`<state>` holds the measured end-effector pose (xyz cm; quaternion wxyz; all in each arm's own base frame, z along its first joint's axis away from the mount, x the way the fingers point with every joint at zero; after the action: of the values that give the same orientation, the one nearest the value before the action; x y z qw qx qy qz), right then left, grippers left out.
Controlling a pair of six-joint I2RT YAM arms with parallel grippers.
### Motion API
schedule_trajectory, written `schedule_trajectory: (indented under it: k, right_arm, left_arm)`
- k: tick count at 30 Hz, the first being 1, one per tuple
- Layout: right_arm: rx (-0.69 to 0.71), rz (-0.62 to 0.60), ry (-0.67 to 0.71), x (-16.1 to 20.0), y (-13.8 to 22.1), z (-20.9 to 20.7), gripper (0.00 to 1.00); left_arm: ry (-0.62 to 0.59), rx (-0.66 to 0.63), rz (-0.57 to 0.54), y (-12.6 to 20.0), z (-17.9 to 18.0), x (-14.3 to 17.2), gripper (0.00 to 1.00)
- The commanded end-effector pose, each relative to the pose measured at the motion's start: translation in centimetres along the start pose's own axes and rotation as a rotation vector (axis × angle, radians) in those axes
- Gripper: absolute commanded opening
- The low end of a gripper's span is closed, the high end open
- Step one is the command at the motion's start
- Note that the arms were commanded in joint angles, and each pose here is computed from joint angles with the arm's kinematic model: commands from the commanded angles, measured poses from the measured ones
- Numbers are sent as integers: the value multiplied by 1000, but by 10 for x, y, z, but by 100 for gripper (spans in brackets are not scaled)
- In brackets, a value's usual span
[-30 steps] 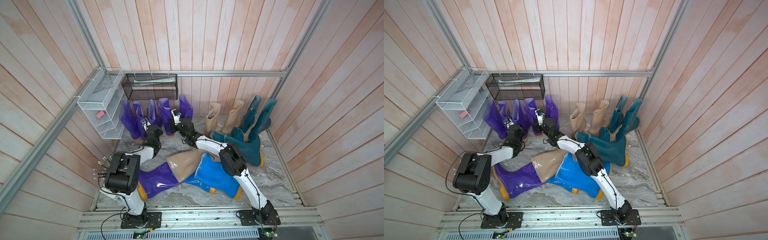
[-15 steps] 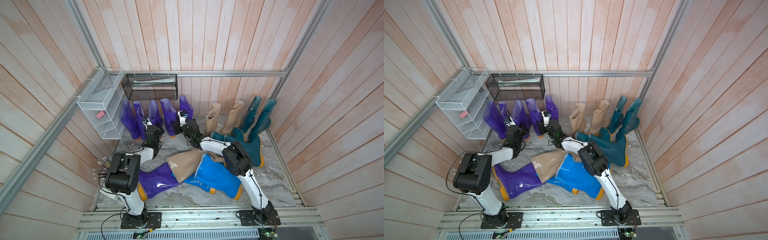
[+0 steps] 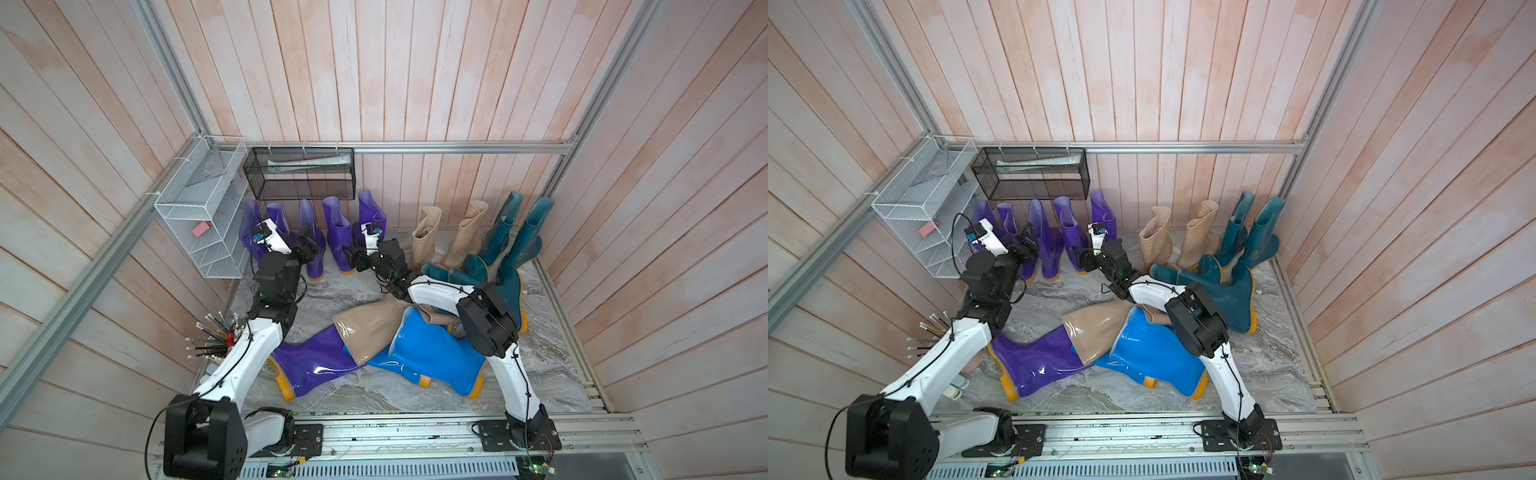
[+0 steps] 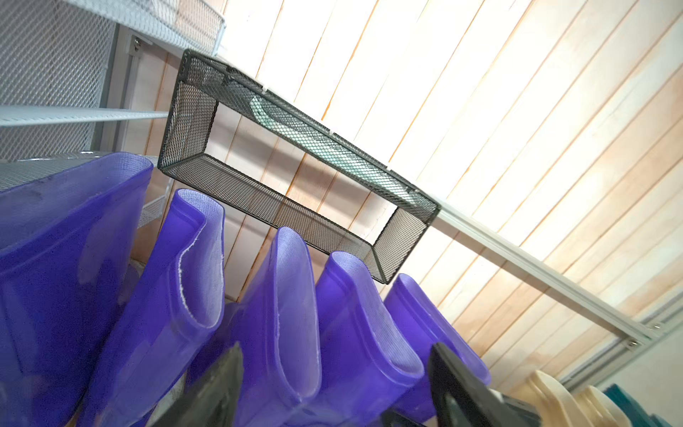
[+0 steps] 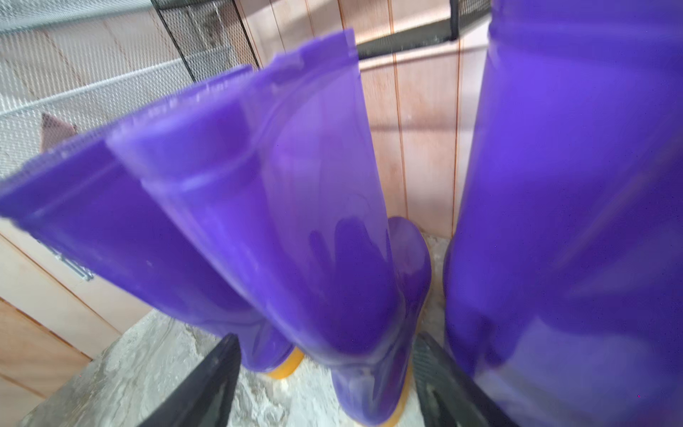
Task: Match and arrange rain boots in pairs
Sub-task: Move the rain boot to the center of the board, then adjust the rain boot at the corner of the board.
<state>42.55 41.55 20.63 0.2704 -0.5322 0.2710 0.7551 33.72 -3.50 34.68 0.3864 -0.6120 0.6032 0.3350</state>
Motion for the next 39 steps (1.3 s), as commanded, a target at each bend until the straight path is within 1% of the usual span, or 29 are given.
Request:
schedule_trajectory:
  k: [1,4,7,11,18,20,21,23,24,25,26,27,34,38,39]
  right_arm:
    - [40,17,39,-1,13,3,78]
    - [43,36,58,7,19,3,79]
    - [23,66,72,18,15,7,80]
    - [19,106,100,35,-5,9,81]
    - [57,148,140,55,-49,0,83]
    - [35,152,144,58,-59,2,76]
    - [13,156,143,59,-64,5,65]
    - [-31,153,141,57,-74,9,38]
    - [-42,148,134,56,-78,11,22]
    - [-62,130,125,47,-81,14,13]
    - [-71,146,114,59,-86,11,7]
    - [-91,137,98,57,-89,13,0]
    - [-196,82,-45,39,-91,15,0]
    - [-227,96,-82,40,-90,18,0]
    - [-217,106,-78,40,-88,18,14]
  left_arm:
    - [-30,-5,95,29,4,8,81]
    - [-84,-5,79,52,4,1,81]
    - [-133,-18,86,64,8,3,81]
    - [-165,-44,77,73,14,5,82]
    - [-149,-30,46,82,14,3,82]
    - [-152,-25,35,84,14,2,82]
    - [-151,-28,28,85,15,1,82]
    - [-145,-26,28,85,15,1,82]
    - [-138,-23,30,85,15,2,82]
    - [-135,-16,31,85,14,2,82]
    - [-130,-15,34,84,14,2,82]
    - [-122,-14,36,84,15,3,82]
    - [-79,-7,35,82,21,2,81]
    - [-67,7,49,80,21,4,81]
    - [-69,7,50,80,21,4,81]
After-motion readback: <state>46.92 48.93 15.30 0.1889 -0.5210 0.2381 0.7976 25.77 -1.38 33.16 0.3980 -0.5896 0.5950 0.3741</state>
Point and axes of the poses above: each gripper's point midway between its finger pads, its own y axis back along the fingers, its own z axis along the line the jaws close on, x = y × z, the point moved 7 cm from there along y, back along the fingers
